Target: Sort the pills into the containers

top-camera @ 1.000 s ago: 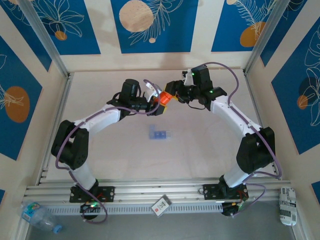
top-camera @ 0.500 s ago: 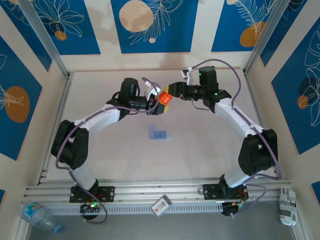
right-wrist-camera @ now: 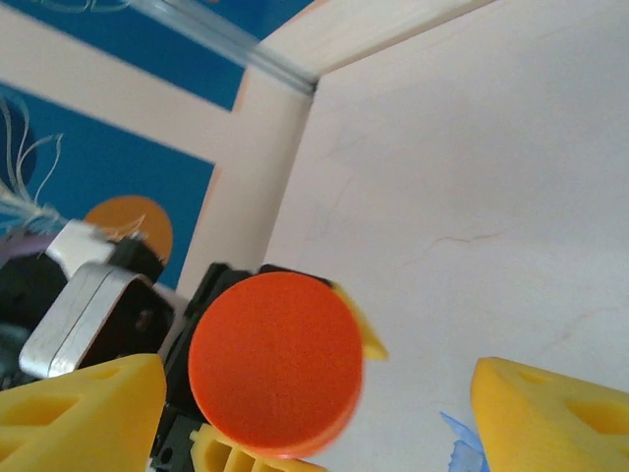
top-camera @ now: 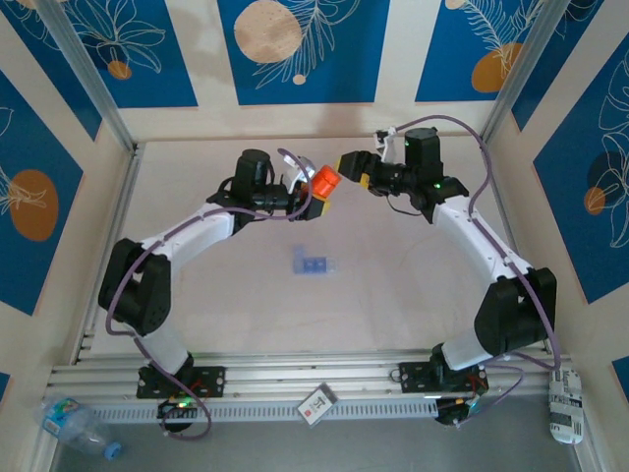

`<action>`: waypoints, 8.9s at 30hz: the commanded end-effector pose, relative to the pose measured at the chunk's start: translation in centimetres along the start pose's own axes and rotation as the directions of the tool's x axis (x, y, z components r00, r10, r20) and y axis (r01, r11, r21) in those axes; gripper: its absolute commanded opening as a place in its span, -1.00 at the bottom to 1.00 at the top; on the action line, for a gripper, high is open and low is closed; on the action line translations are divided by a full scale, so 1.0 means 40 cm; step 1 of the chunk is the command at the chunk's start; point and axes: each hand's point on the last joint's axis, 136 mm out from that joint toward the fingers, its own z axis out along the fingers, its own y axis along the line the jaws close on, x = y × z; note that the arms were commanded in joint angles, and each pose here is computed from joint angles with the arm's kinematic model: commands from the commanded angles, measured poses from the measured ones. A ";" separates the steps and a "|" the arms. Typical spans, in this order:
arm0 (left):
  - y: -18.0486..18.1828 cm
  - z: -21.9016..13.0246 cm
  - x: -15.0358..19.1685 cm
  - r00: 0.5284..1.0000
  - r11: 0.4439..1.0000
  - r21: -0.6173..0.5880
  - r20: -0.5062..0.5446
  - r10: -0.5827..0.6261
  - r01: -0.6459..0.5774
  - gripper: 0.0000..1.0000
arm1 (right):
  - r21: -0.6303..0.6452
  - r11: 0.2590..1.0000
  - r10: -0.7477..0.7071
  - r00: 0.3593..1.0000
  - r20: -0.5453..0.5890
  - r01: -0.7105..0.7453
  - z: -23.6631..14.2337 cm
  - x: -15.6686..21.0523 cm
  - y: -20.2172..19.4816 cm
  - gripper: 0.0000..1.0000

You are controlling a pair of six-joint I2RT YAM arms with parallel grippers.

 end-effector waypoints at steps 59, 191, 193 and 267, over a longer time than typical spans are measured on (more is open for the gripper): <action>-0.042 -0.046 -0.092 0.991 0.995 0.101 0.131 -0.031 0.018 -1.00 | -0.202 0.976 -0.076 0.995 0.058 0.086 0.007 0.014 0.082 0.52; -0.060 -0.061 -0.035 0.996 0.998 0.006 0.061 0.059 -0.059 -1.00 | -0.247 0.953 -0.194 0.980 -0.042 0.178 0.069 0.074 0.110 -0.10; -0.063 -0.063 -0.038 0.996 0.998 0.009 0.067 0.055 -0.056 -1.00 | -0.253 0.950 -0.200 0.979 -0.044 0.183 0.062 0.075 0.110 -0.09; -0.051 -0.065 -0.022 0.997 0.998 -0.012 0.040 0.061 -0.061 -1.00 | -0.077 0.988 0.137 0.987 0.089 -0.130 -0.017 0.002 0.016 0.72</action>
